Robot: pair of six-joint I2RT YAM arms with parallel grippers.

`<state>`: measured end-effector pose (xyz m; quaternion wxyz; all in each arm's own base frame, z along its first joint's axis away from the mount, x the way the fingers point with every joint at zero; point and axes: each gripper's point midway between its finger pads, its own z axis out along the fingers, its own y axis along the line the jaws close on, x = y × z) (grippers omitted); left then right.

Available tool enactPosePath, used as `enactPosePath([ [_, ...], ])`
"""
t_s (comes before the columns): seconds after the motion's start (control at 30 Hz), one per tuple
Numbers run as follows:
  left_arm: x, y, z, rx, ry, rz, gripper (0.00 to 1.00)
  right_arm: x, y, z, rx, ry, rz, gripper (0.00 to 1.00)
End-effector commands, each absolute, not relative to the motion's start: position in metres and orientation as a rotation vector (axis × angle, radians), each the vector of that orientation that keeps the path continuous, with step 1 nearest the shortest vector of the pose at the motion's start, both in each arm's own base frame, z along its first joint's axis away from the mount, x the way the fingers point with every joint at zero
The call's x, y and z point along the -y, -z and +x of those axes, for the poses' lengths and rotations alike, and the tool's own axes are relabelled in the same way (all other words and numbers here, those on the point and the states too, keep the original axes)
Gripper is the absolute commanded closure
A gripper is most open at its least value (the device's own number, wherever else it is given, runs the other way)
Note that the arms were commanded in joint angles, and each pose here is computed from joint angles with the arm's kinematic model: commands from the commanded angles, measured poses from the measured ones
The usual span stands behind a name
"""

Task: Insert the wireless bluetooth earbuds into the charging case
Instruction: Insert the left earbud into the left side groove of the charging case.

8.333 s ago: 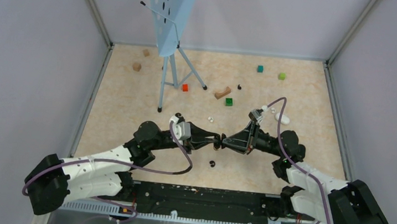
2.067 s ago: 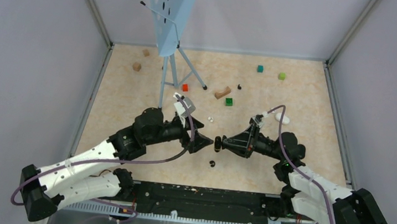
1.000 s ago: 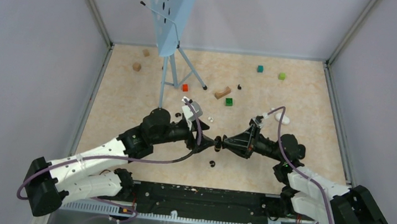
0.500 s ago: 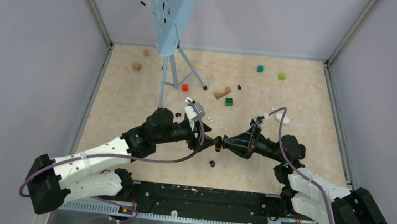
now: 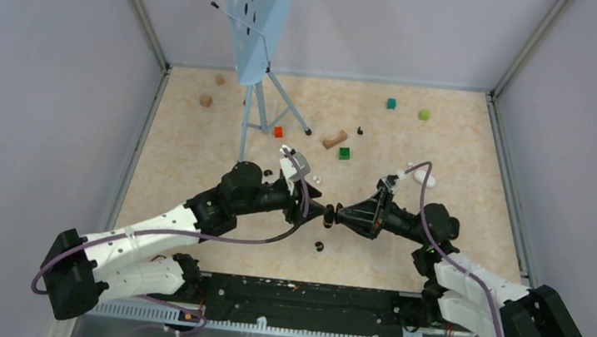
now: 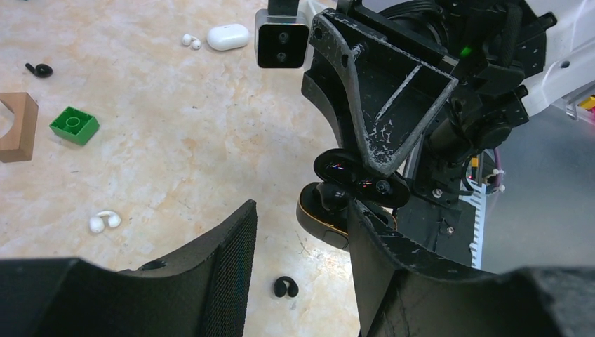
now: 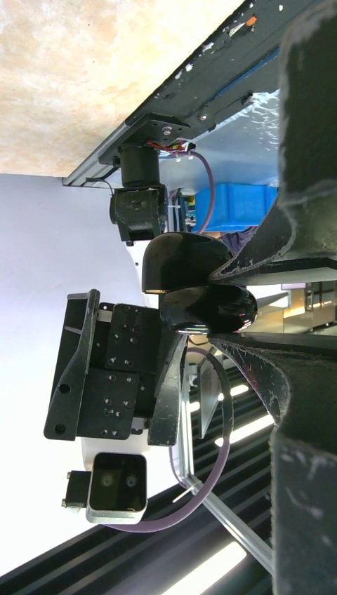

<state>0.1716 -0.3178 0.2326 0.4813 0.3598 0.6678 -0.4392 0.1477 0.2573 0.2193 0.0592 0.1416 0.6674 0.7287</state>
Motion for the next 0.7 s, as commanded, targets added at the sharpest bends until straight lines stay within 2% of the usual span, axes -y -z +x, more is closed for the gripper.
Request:
enactPosePath([
  [0.0,0.326,-0.260,0.174,-1.539,1.110,0.862,0.45,-0.257,-0.229,0.144,-1.979,-2.220,0.373,1.00],
  [0.47,0.326,-0.277,0.176,-1.507,1.123,0.822,0.42,-0.257,-0.226,0.143,-1.970,-2.195,0.328,1.00],
  [0.67,0.306,-0.307,0.173,-1.499,1.121,0.703,0.25,-0.258,-0.207,0.143,-2.017,-1.993,0.131,1.00],
])
